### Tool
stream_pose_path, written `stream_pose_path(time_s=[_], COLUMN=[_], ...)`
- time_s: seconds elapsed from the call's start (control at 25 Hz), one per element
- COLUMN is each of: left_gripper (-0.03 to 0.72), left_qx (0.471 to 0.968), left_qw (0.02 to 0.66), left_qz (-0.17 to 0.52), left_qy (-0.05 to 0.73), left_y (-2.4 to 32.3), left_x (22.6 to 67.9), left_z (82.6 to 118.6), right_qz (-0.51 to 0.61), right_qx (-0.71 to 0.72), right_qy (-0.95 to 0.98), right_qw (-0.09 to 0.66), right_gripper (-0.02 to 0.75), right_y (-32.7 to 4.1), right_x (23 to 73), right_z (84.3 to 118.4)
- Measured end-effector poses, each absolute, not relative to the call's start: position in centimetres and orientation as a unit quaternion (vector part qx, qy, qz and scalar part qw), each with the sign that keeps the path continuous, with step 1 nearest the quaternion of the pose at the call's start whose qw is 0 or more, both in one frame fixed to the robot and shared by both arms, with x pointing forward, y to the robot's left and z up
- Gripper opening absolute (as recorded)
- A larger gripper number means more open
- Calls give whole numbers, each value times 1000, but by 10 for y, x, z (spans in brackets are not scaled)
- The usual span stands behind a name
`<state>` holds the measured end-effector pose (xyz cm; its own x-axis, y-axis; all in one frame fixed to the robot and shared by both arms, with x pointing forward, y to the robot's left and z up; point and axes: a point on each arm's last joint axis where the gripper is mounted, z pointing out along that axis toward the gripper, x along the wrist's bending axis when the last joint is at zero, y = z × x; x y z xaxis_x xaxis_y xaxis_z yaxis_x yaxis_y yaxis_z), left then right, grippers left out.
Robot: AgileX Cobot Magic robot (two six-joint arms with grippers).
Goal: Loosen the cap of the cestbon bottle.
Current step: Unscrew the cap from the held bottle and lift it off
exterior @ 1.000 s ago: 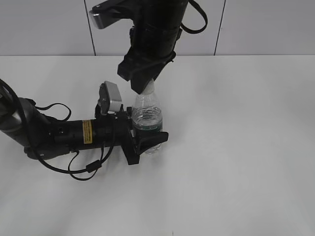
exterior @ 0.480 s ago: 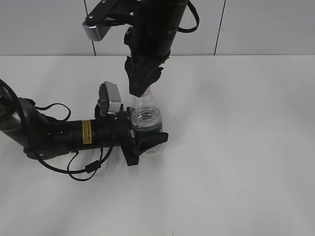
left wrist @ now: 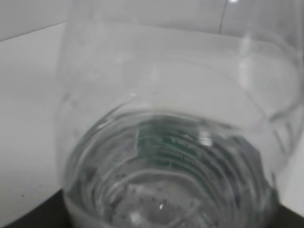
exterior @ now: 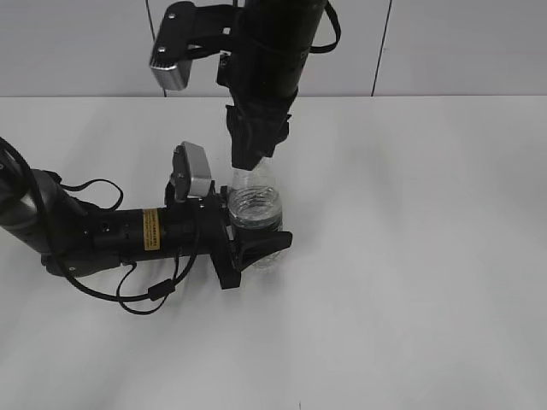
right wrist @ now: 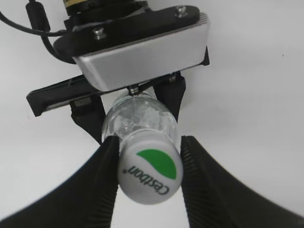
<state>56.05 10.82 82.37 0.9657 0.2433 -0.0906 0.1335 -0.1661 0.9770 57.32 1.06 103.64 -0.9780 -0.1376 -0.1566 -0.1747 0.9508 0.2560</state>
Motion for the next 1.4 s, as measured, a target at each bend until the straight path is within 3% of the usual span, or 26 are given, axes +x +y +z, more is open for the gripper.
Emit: stream_pose_path(time_s=[0.56, 0.96, 1.16, 1.4], left_gripper=[411, 411, 411, 411], left_qx=[766, 766, 768, 768], left_qw=[631, 631, 631, 631], left_qz=[41, 40, 34, 33], left_qy=[116, 115, 107, 105], left_y=[108, 108, 108, 108], left_x=[560, 559, 558, 557], left_z=[823, 823, 823, 823], right_qz=[114, 111, 131, 148], right_qx=[-209, -171, -95, 28], right_qy=[968, 976, 984, 986], right_qw=[80, 77, 74, 70], right_gripper=[300, 309, 597, 629], right_y=[9, 8, 12, 11], right_x=[572, 572, 572, 566], right_z=[1036, 1035, 1037, 1051])
